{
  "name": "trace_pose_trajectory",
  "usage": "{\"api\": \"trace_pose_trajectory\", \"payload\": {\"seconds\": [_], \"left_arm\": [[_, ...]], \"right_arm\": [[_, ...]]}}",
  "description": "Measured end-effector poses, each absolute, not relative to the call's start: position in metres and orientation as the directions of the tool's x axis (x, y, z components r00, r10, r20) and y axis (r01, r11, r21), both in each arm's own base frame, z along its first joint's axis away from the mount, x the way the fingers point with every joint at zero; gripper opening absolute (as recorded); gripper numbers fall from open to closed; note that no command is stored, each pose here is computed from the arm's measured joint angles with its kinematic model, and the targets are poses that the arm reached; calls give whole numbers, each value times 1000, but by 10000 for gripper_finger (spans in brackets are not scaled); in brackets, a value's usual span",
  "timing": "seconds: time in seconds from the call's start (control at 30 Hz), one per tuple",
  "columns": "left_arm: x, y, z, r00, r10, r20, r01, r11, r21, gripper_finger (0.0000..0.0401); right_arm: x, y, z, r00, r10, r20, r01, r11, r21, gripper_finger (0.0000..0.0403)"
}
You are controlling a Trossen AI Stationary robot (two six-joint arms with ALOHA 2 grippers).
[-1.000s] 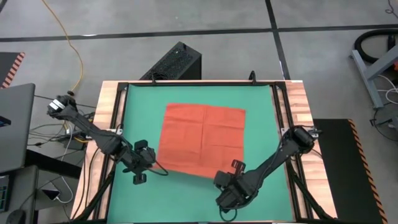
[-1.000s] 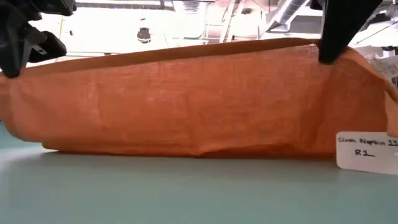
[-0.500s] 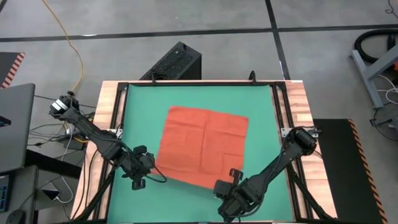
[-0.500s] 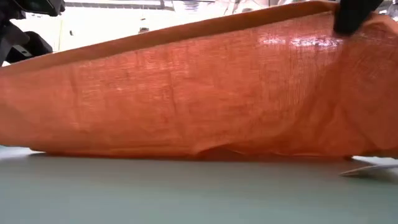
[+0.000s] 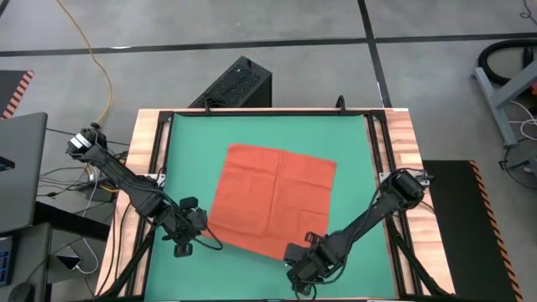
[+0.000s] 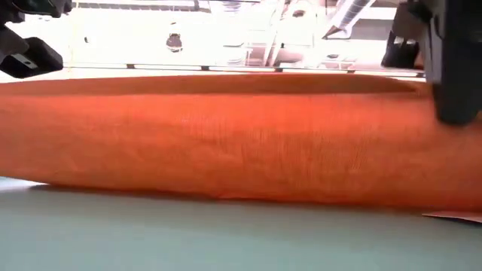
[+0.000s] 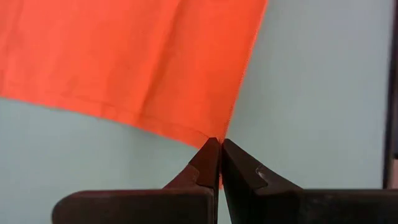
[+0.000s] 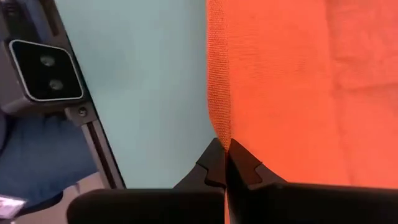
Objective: Roll towel into tight, uniform cylinder
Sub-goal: Fold the orange table napkin
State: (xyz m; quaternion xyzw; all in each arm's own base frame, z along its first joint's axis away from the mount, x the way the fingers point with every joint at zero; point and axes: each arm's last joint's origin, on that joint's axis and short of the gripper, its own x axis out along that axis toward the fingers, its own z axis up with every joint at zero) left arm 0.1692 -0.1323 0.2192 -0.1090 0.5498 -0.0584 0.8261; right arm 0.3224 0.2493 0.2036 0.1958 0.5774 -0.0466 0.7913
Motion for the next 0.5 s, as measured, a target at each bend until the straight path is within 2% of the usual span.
{"api": "trace_pose_trajectory", "payload": {"seconds": [0.13, 0.5], "left_arm": [[167, -132, 205, 353, -274, -895, -21, 954, -300, 0], [162, -132, 172, 377, -395, -838, -3, 904, -428, 0]], "right_arm": [[322, 251, 195, 347, 179, -921, 292, 912, 287, 9], [322, 252, 195, 359, 186, -915, 282, 913, 296, 10]]}}
